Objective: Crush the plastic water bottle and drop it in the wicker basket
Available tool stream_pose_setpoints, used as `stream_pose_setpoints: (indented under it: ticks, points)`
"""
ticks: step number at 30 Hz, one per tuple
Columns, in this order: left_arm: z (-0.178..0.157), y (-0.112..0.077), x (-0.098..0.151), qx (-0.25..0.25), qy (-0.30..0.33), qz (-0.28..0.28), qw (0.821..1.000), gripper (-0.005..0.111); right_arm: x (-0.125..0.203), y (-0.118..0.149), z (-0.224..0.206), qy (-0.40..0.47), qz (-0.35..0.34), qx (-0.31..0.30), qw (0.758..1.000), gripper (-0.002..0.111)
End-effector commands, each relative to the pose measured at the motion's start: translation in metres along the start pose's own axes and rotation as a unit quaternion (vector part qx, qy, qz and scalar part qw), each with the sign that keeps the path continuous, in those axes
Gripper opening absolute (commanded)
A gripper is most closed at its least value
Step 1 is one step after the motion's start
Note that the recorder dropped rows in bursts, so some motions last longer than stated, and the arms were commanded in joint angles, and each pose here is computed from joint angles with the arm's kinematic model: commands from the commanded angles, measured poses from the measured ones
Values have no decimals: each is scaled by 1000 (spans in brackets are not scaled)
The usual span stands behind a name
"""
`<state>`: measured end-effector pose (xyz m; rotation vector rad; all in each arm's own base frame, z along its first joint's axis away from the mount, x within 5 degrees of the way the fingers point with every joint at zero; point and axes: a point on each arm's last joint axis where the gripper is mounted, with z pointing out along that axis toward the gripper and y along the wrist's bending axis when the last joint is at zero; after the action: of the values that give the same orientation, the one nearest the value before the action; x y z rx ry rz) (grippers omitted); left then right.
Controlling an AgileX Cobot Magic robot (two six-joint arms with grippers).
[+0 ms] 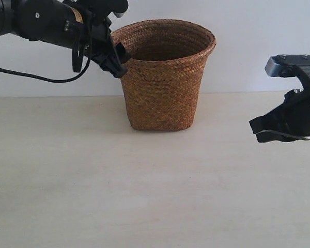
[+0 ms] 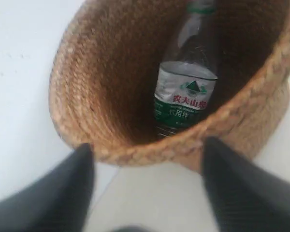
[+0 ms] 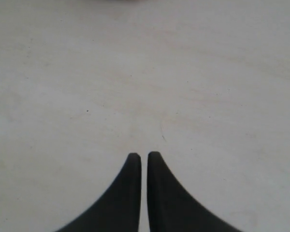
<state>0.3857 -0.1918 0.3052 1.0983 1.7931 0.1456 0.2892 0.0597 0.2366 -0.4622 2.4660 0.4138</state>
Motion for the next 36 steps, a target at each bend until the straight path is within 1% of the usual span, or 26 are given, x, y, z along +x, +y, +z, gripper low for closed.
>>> stream_pose_setpoints:
  ticks: [1,3,6,9,12,14,17,20,22,26,28,31,35,36]
  points:
    - [-20,3,-1,22,44,-7,999,20,-5,-4,-1,-33,4,26,999,0]
    - [-25,0,5,42,79,-7,996,4,-8,-6,-2,-49,9,35,998,0]
    - [-31,-4,12,71,129,-7,989,4,-14,-4,-5,-51,4,28,998,0]
    - [-37,-9,21,101,182,-11,978,4,-23,2,-13,-35,-14,3,999,0]
    - [-45,-15,31,136,248,-24,959,4,-31,4,-24,5,-23,-4,1000,0]
    - [-51,-19,38,160,293,-26,942,4,-32,2,-31,42,-18,17,999,0]
    - [-61,-24,47,190,362,-42,912,4,-29,-6,-39,91,-33,65,993,0]
    - [-63,-18,51,168,372,-91,908,4,-25,-16,-45,114,-17,112,987,0]
    - [-70,-11,55,151,374,-134,905,4,-23,-20,-53,111,5,115,987,0]
    - [-94,-5,67,139,378,-174,899,4,-21,-26,-78,88,25,131,987,0]
    - [-108,-5,76,131,385,-186,894,4,-20,-27,-93,65,32,143,987,0]
    - [-128,-6,81,102,354,-208,906,4,-19,-21,-113,20,28,159,987,0]
    - [-155,-13,86,60,285,-226,930,4,-3,-9,-132,-82,14,187,979,0]
    - [-161,-15,89,53,272,-230,933,4,2,-6,-135,-106,13,191,976,0]
